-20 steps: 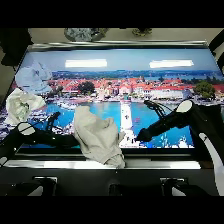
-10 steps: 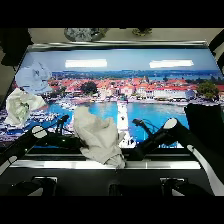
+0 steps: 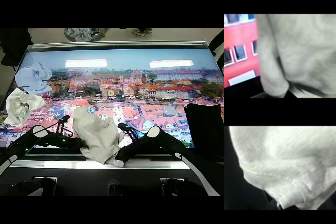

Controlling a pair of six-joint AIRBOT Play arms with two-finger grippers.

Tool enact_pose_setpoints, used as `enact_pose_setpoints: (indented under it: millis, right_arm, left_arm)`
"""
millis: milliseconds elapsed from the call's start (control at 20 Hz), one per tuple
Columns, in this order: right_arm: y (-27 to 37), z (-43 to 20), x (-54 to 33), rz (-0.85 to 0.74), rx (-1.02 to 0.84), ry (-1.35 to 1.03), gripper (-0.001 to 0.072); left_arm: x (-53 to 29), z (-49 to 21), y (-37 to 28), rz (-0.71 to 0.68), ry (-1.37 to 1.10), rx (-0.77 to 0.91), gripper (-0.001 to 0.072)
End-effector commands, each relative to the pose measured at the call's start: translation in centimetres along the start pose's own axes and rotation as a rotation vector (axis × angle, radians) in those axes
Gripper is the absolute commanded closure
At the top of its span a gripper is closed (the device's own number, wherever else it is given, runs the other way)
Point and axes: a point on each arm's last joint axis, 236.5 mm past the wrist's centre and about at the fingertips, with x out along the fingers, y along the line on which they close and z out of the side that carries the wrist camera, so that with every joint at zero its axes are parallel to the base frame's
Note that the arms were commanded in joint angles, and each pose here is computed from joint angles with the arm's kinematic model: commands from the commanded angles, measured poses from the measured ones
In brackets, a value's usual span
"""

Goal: Fold the shirts.

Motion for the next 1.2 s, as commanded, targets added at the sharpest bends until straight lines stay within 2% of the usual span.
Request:
enact_pose_setpoints:
  millis: [0,150,300,400,500,650,800,1000,1150]
  right_arm:
    - [-0.6,4.1,-2.0,-0.077,-0.051,-0.129,0.0671]
    - [-0.6,9.8,-11.2,-0.28,-0.261,-0.268,0.0671]
    - [2.8,14.9,-26.4,-0.646,-0.498,-0.461,0.0671]
    - [9.5,16.9,-37.0,-0.868,-0.599,-0.691,0.0671]
    - [17.9,16.9,-43.5,-0.975,-0.732,-0.891,0.0671]
    - [24.8,15.2,-46.1,-0.957,-0.771,-1.018,0.0671]
    - [25.1,13.8,-44.7,-0.913,-0.727,-0.971,0.067]
    - [17.0,9.5,-41.0,-0.948,-0.473,-0.615,0.067]
    - [9.2,6.0,-35.5,-0.815,-0.233,-0.237,0.067]
  left_arm:
    - [-2.5,2.4,-0.5,0.055,-0.07,0.126,0.0673]
    - [-10.9,7.8,-3.3,0.168,-0.289,0.296,0.0674]
    - [-24.7,11.9,-9.2,0.256,-0.651,0.414,0.0674]
    - [-34.2,11.7,-14.6,0.241,-0.894,0.489,0.0674]
    - [-41.7,9.5,-20.3,0.178,-1.086,0.566,0.0674]
    - [-47.3,5.2,-26.9,0.028,-1.222,0.682,0.0673]
    - [-47.2,3.6,-27.3,0.027,-1.187,0.703,0.0673]
    - [-42.4,4.8,-20.9,0.245,-0.94,0.626,0.0672]
    - [-35.4,7.9,-16.7,0.279,-0.715,0.558,0.0672]
